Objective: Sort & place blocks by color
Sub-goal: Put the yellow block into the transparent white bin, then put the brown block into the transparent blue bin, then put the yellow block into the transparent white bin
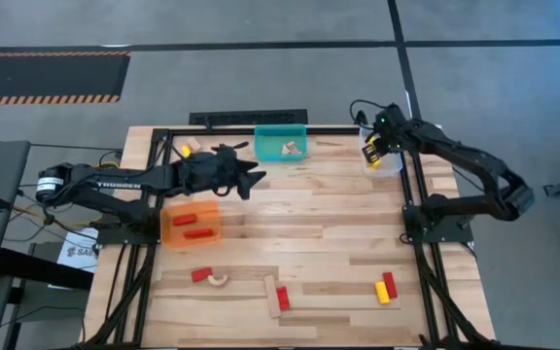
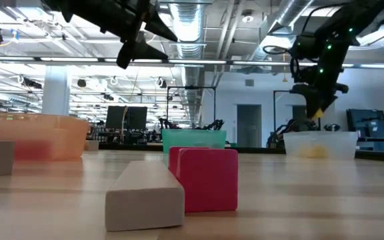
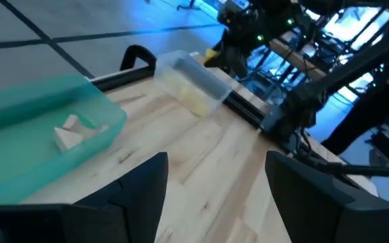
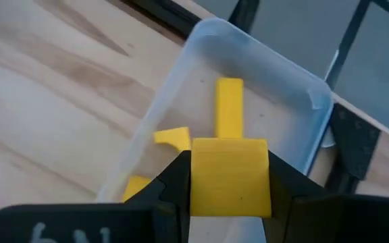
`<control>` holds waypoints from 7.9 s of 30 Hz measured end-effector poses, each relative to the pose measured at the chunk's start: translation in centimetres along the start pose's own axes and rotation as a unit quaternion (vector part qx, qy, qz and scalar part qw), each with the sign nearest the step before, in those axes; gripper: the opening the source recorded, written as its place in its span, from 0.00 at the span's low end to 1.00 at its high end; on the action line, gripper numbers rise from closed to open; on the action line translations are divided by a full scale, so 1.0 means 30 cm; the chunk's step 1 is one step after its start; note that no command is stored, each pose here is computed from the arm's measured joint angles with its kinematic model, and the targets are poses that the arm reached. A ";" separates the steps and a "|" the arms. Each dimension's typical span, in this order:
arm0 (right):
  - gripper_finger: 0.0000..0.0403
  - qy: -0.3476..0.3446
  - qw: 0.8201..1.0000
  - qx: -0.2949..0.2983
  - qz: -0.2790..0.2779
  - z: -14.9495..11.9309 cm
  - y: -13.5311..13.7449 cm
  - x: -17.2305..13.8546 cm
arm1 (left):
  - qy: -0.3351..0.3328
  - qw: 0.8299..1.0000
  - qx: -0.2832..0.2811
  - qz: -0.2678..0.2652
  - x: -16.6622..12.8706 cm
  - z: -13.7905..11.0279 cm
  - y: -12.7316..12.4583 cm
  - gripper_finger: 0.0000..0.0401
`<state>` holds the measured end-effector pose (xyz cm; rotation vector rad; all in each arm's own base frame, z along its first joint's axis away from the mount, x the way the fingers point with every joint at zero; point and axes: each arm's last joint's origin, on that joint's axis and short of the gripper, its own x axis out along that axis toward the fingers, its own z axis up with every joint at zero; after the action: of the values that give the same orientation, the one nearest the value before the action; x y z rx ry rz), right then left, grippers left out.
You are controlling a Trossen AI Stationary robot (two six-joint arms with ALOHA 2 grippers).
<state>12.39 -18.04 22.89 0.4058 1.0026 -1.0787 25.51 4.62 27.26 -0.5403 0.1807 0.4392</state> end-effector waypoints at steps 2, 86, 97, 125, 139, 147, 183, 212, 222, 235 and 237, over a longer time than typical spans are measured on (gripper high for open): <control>0.31 0.005 1.000 -0.004 -0.007 0.004 0.001 0.014 | -0.002 1.000 -0.005 0.004 0.001 0.003 0.006 0.59; 0.67 0.101 0.943 -0.156 0.274 -0.562 0.597 -0.517 | 0.475 0.823 0.312 -0.024 -0.239 -0.792 -0.275 0.50; 0.67 0.108 0.949 -0.119 0.272 -0.563 0.598 -0.518 | 0.378 0.872 0.302 -0.074 -0.185 -0.559 -0.323 0.10; 0.67 0.096 0.931 0.049 0.349 -0.591 0.781 -0.501 | 0.217 0.967 0.019 0.131 0.554 0.195 0.445 0.11; 0.67 0.116 0.931 0.053 0.342 -0.643 0.775 -0.519 | 0.306 0.930 0.074 0.187 0.715 0.275 0.448 0.37; 0.67 0.113 0.934 0.041 0.337 -0.644 0.771 -0.516 | 0.333 0.916 0.102 0.197 0.684 0.325 0.421 0.64; 0.67 0.092 0.944 -0.003 0.315 -0.591 0.767 -0.476 | 0.510 0.770 0.029 0.383 0.002 0.188 0.624 0.63; 0.67 0.106 0.938 -0.033 0.329 -0.571 0.773 -0.467 | 0.304 0.709 -0.328 0.546 -0.010 0.076 0.879 0.63; 0.67 0.127 0.940 -0.020 0.317 -0.616 0.762 -0.486 | 0.314 0.678 -0.326 0.580 0.023 0.034 0.909 0.56; 0.67 0.124 0.942 -0.017 0.311 -0.623 0.757 -0.487 | 0.356 0.681 -0.280 0.576 0.036 -0.003 0.870 0.29; 0.67 0.117 0.943 -0.015 0.310 -0.622 0.757 -0.487 | 0.364 0.682 -0.273 0.573 0.041 -0.010 0.862 0.28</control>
<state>21.71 13.40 21.34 0.7778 1.0005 -0.4505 14.99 24.76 14.86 -1.1662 1.2422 1.5380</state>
